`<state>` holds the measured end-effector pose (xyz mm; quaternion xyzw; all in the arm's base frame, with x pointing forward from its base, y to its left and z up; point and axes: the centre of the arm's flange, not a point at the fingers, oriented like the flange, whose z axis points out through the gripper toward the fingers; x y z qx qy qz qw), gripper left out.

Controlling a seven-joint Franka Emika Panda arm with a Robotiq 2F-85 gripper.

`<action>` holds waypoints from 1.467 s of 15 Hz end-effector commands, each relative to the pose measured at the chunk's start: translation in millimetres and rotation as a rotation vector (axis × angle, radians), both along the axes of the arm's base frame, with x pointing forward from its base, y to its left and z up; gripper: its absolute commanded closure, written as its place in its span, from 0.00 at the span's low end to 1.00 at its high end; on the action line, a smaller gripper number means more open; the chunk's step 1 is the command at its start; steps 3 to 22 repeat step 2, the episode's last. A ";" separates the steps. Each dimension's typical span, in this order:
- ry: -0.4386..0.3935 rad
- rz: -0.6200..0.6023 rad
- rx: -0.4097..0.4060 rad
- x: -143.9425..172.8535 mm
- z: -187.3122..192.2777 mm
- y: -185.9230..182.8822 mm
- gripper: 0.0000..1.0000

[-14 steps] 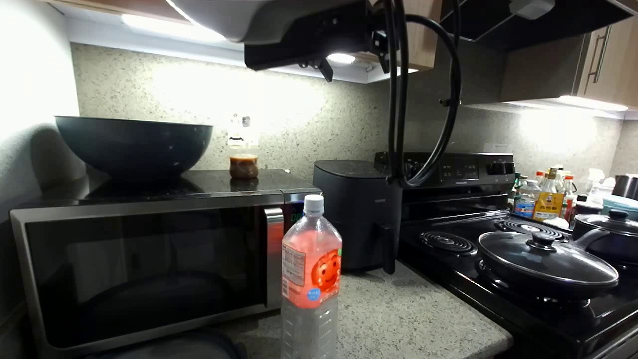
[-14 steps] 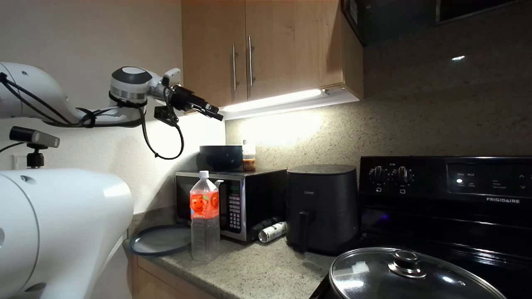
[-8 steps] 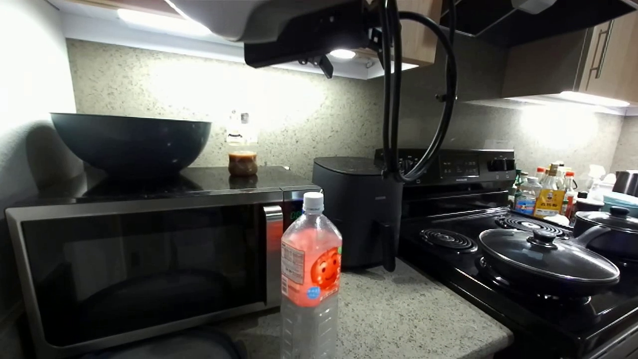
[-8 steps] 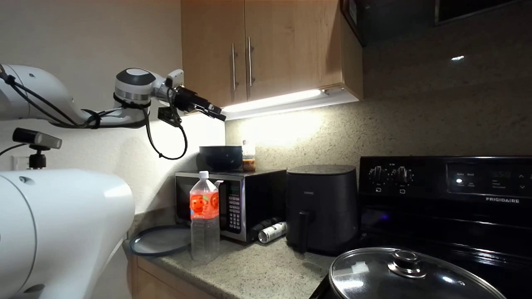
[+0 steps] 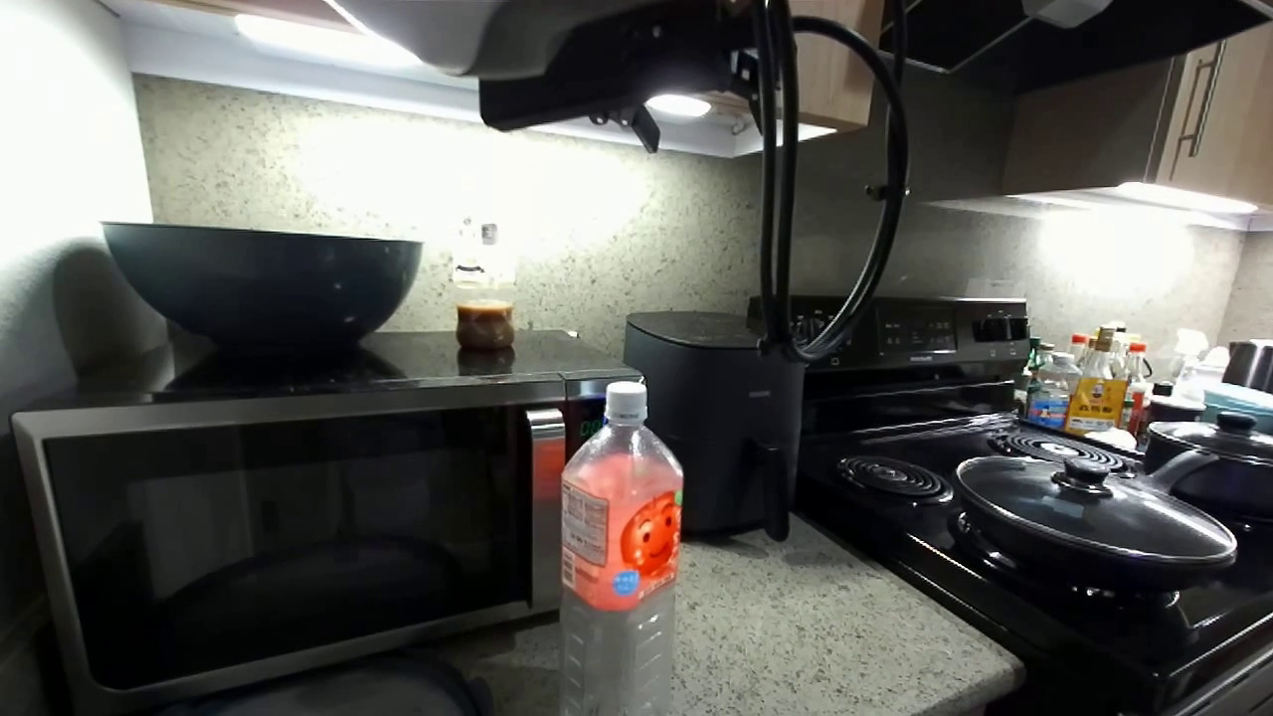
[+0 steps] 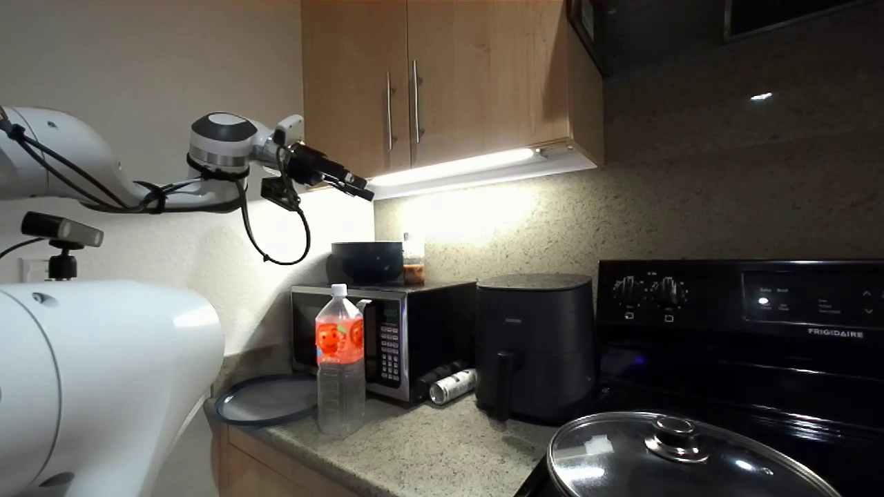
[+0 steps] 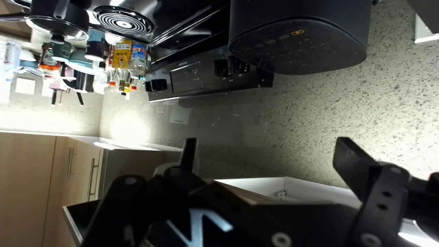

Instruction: Put the right bottle on the top of the microwave

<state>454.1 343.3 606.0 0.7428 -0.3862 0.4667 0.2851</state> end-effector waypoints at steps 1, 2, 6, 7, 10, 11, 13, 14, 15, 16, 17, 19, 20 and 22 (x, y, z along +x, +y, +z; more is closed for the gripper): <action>0.000 -0.001 0.000 0.3 -0.1 -0.3 0.00; 0.000 -0.001 0.000 0.5 -0.1 -0.6 0.00; 0.000 -0.001 0.000 0.5 -0.1 -0.6 0.00; 0.000 -0.001 0.000 0.5 -0.1 -0.6 0.00; 0.000 -0.001 0.000 0.5 -0.1 -0.6 0.00; 0.000 -0.001 0.000 0.5 -0.1 -0.6 0.00; 0.000 -0.001 0.000 0.5 -0.1 -0.6 0.00; 0.000 -0.001 0.000 0.5 -0.1 -0.6 0.00; 0.000 -0.001 0.000 0.5 -0.1 -0.6 0.00; 0.000 -0.001 0.000 0.5 -0.1 -0.6 0.00; 0.000 -0.001 0.000 0.5 -0.1 -0.6 0.00; 0.000 -0.001 0.000 0.5 -0.1 -0.6 0.00; 0.000 -0.001 0.000 0.5 -0.1 -0.6 0.00; 0.000 -0.001 0.000 0.5 -0.1 -0.6 0.00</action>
